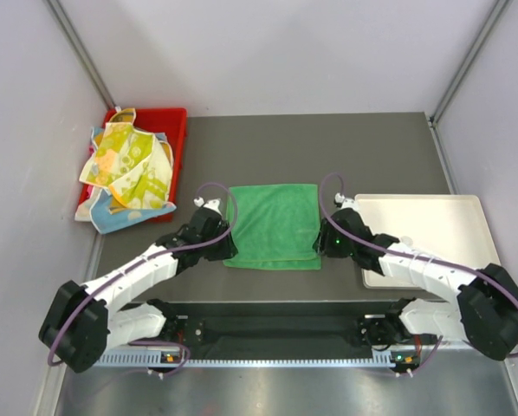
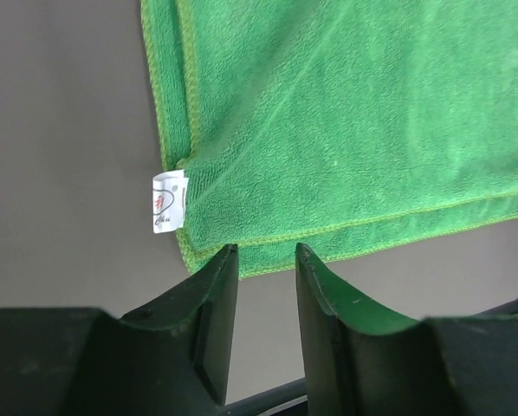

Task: Fold and stack the towels
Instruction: Fold the towel

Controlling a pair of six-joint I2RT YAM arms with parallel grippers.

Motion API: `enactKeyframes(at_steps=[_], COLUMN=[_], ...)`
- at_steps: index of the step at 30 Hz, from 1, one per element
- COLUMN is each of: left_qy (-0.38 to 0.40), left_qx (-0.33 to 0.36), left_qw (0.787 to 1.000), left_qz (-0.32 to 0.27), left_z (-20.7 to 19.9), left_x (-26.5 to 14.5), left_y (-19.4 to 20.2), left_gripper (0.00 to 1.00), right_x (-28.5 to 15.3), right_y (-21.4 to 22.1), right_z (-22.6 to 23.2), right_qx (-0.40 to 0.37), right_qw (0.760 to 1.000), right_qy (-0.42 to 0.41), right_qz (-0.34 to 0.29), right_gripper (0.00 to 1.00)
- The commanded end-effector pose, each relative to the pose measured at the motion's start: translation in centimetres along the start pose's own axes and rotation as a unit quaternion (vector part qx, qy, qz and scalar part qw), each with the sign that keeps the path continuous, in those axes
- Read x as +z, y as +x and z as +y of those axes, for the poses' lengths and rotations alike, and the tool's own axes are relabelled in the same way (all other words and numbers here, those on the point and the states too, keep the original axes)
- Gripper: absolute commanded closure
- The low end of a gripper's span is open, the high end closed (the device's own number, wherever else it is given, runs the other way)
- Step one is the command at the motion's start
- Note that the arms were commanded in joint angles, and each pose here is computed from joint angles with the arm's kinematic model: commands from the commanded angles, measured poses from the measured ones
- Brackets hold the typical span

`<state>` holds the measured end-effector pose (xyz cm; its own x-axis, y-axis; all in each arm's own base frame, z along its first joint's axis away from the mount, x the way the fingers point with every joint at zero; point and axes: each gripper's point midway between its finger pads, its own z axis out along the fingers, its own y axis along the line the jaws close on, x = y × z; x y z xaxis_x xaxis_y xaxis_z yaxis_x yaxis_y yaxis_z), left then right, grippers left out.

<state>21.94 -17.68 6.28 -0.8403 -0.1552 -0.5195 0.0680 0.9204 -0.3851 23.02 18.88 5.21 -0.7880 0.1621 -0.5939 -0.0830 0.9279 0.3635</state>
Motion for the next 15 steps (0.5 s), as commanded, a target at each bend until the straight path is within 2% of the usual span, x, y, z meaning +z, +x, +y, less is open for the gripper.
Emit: enactKeyframes(at_steps=[1, 11, 15], left_qy=[0.006, -0.016, -0.050], left_qx=[-0.005, -0.004, -0.011], left_qw=[1.000, 1.000, 0.999], left_qz=[-0.022, -0.011, -0.012], left_z=[-0.4, 0.6, 1.8], left_x=[0.3, 0.9, 0.9], left_y=[-0.7, 0.4, 0.5], left_gripper=[0.62, 0.62, 0.59], right_x=[0.4, 0.8, 0.7], right_y=[0.3, 1.2, 1.4], right_z=[0.4, 0.1, 0.2], right_qx=[0.007, 0.018, 0.020], right_qw=[1.000, 1.000, 1.000], right_qy=[0.004, 0.012, 0.011], right_qz=[-0.001, 0.009, 0.011], right_gripper=[0.57, 0.59, 0.62])
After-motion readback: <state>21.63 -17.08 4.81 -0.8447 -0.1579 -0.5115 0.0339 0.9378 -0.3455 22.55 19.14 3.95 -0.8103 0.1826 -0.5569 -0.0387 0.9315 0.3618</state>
